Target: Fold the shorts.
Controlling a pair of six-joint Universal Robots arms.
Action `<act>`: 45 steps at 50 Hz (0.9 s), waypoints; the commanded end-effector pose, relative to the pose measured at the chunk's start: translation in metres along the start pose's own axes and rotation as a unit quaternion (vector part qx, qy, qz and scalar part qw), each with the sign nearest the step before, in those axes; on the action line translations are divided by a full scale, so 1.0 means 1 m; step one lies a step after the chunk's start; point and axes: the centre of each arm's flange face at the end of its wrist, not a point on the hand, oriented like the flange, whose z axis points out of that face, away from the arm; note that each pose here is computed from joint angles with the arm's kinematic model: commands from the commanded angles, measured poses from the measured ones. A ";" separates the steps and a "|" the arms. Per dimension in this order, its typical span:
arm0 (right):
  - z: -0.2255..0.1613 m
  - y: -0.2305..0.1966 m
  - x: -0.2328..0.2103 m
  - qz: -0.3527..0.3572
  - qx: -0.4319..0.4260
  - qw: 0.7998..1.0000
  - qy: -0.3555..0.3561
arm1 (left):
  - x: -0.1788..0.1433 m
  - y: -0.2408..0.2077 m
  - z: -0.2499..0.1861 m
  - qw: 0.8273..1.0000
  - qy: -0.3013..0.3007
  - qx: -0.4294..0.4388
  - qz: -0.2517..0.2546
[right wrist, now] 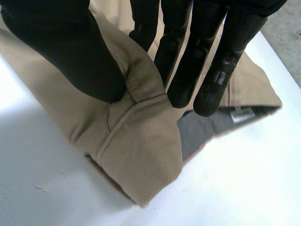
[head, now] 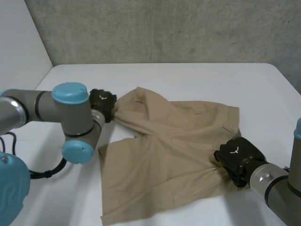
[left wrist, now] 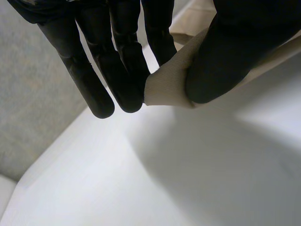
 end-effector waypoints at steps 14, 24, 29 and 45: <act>0.000 -0.003 -0.011 0.013 0.000 1.000 -0.008 | -0.011 -0.004 -0.035 0.999 -0.006 -0.026 0.037; -0.001 -0.002 -0.011 0.014 -0.002 1.000 -0.007 | 0.005 -0.033 -0.042 0.999 0.024 0.029 0.002; 0.000 -0.001 -0.010 0.016 -0.004 1.000 -0.005 | 0.007 -0.041 -0.035 0.997 0.039 0.051 -0.033; 0.001 0.000 -0.010 0.016 -0.005 1.000 -0.004 | 0.026 -0.014 -0.001 0.993 0.099 -0.015 -0.070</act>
